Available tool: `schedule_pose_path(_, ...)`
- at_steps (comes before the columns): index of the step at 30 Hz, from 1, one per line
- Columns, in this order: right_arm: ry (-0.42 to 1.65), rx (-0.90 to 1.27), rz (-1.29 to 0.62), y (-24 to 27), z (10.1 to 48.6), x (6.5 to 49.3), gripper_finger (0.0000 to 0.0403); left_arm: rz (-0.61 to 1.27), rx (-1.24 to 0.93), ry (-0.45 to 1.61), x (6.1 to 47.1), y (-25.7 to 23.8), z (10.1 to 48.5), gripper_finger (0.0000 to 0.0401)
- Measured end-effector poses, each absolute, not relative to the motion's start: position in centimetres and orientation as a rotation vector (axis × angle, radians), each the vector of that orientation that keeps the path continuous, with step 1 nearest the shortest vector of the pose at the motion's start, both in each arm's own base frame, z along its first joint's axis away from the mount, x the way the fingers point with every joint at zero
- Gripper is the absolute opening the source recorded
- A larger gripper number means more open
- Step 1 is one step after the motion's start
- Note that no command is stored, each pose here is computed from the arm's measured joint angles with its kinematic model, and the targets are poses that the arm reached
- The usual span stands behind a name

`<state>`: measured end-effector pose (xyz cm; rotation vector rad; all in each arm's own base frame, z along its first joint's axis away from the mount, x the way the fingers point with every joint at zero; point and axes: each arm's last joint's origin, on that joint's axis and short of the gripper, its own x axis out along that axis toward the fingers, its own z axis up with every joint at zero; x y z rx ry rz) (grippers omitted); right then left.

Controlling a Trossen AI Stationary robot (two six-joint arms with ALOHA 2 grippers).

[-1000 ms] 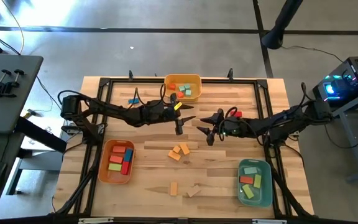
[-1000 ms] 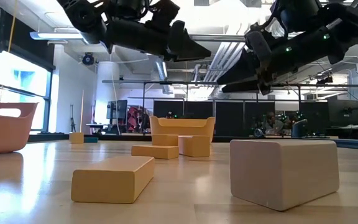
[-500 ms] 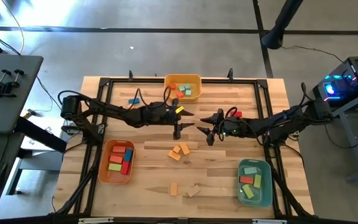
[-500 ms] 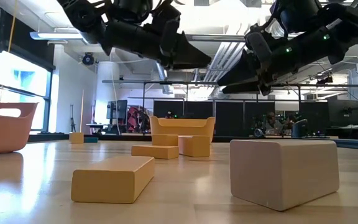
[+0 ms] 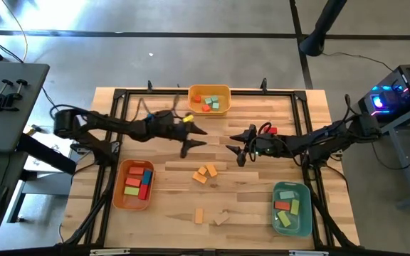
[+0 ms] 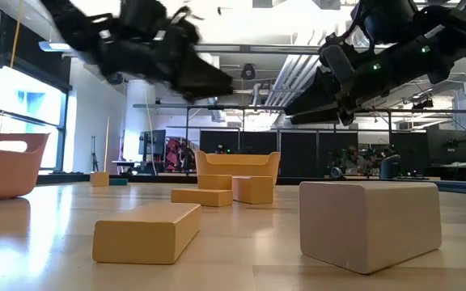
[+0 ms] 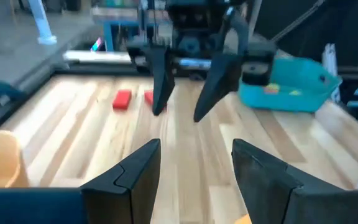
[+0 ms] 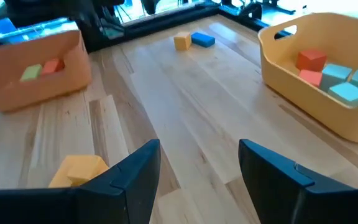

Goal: Sort blocks by size
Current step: Put the thick brown block into the orange bin

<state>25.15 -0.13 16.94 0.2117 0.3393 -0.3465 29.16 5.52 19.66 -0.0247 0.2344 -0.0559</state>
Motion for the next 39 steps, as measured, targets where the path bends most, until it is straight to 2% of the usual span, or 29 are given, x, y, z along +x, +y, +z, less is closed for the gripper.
schedule_pose_path(2, 0.308, 0.226, -0.347, -0.1, 17.2, 25.3, 0.0213, -0.045, -0.022, 0.196, 27.5, 5.5, 19.6, 0.0186)
schedule_pose_path(5, 0.192, 0.415, -0.347, -0.1, 18.0, 25.5, 0.0213, -0.037, -0.018, 0.179, 25.4, 5.2, 19.4, 0.0186)
schedule_pose_path(8, 0.068, 0.514, -0.3, -0.2, 19.1, 26.0, 0.0213, -0.036, -0.011, 0.155, 23.9, 4.8, 19.5, 0.0186)
schedule_pose_path(14, 0.005, 0.526, -0.125, 0.7, 19.9, 27.2, 0.0213, -0.051, -0.001, 0.127, 22.7, 4.1, 19.7, 0.0186)
schedule_pose_path(17, 0.034, 0.405, -0.057, 2.7, 20.1, 30.1, 0.0213, -0.063, 0.009, 0.139, 22.7, 3.8, 19.5, 0.0186)
schedule_pose_path(22, 0.237, 0.165, 0.025, 6.8, 19.4, 35.4, 0.0213, -0.085, -0.005, 0.165, 22.7, 3.4, 19.3, 0.0186)
schedule_pose_path(28, 0.525, 0.034, 0.016, 10.3, 18.8, 39.5, 0.0213, -0.151, -0.034, 0.221, 21.6, 2.1, 19.8, 0.0186)
schedule_pose_path(35, 0.773, -0.006, -0.018, 12.5, 17.6, 40.5, 0.0213, -0.153, -0.006, 0.326, 20.5, 0.4, 19.7, 0.0186)
schedule_pose_path(39, 0.81, 0.091, -0.096, 13.2, 17.2, 39.8, 0.0213, -0.13, -0.006, 0.379, 20.2, -0.5, 19.3, 0.0186)
